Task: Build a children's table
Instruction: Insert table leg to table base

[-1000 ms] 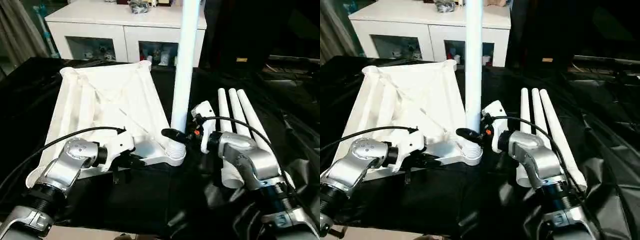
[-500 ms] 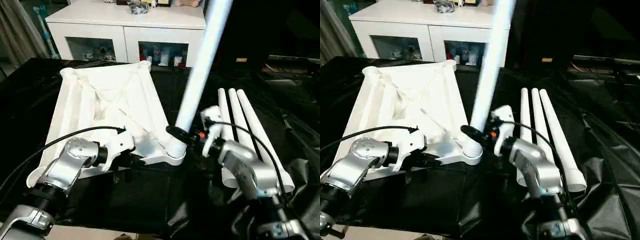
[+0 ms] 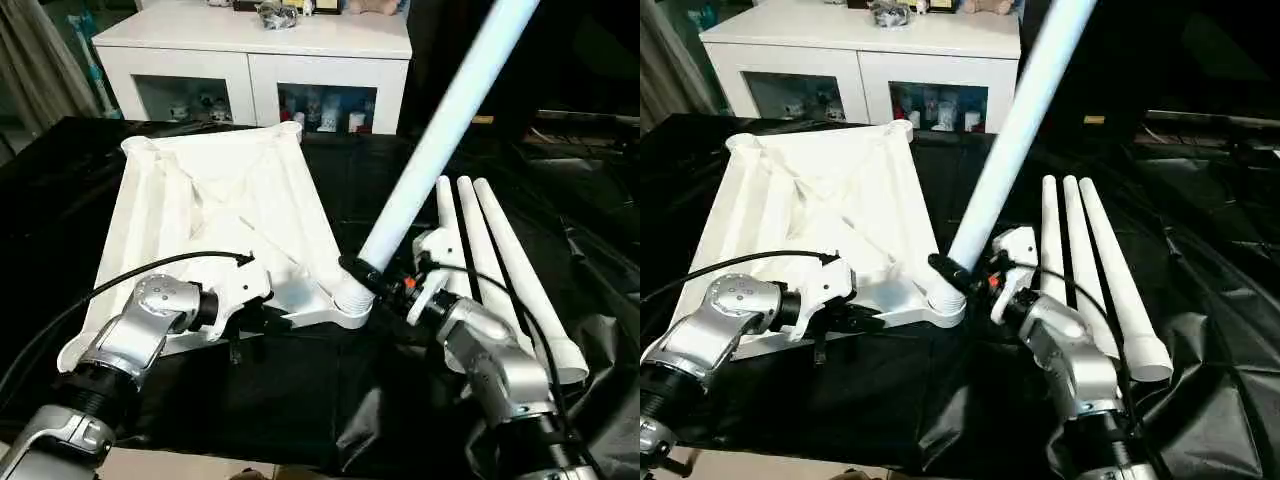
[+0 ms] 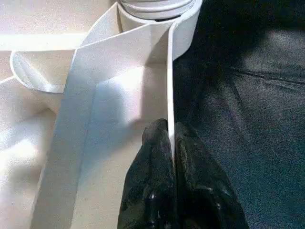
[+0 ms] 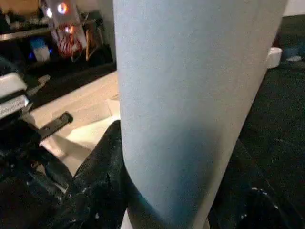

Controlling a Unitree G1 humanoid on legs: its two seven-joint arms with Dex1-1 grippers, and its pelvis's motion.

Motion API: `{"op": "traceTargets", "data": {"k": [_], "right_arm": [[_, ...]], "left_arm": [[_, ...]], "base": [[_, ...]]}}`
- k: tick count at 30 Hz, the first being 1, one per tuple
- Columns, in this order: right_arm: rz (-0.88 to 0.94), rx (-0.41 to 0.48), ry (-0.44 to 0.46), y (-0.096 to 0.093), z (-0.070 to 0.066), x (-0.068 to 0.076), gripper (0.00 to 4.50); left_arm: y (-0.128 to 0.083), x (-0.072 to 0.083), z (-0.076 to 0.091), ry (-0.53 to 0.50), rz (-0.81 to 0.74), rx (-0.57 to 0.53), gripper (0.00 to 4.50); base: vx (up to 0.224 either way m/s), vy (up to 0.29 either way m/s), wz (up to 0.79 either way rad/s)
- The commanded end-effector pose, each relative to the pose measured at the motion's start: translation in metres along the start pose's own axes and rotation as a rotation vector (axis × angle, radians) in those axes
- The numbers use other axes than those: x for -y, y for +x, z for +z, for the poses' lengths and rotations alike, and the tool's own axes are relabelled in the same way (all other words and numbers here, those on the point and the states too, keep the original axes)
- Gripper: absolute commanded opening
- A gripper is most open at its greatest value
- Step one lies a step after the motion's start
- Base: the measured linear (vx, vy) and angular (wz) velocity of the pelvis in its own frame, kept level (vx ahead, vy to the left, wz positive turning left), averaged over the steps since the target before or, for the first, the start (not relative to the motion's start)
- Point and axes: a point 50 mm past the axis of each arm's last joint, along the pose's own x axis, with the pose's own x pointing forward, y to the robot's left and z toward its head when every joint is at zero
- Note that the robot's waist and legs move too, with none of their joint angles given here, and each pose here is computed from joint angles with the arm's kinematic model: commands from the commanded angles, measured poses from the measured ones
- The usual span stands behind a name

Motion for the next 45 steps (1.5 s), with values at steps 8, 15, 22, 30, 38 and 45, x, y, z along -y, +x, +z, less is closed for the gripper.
{"op": "traceTargets", "data": {"k": [8,15,22,30,38,45], "right_arm": [[0.071,-0.269,-0.013,0.001,-0.025,-0.001,1.85],[0.109,-0.324,-0.02,0.005,-0.023,0.002,1.85],[0.151,-0.409,-0.013,0.0,-0.032,0.001,1.85],[0.081,-0.381,0.074,-0.001,-0.039,0.006,1.85],[-0.043,-0.286,0.196,-0.007,-0.035,0.022,1.84],[-0.051,-0.282,0.205,-0.016,-0.044,0.018,1.84]], "left_arm": [[0.0,-0.005,0.012,0.07,0.017,0.025,0.0],[0.0,-0.002,0.01,0.075,0.004,0.017,0.0],[0.0,0.0,0.009,0.077,0.001,0.013,0.0],[-0.001,0.001,0.007,0.075,-0.004,0.009,0.0],[-0.001,0.0,0.008,0.07,-0.003,0.013,0.0],[-0.002,-0.001,0.008,0.068,-0.001,0.014,0.0]], "base": [[0.0,0.0,0.0],[0.0,0.0,0.0],[0.0,0.0,0.0],[0.0,0.0,0.0],[0.0,0.0,0.0],[0.0,0.0,0.0]]}}
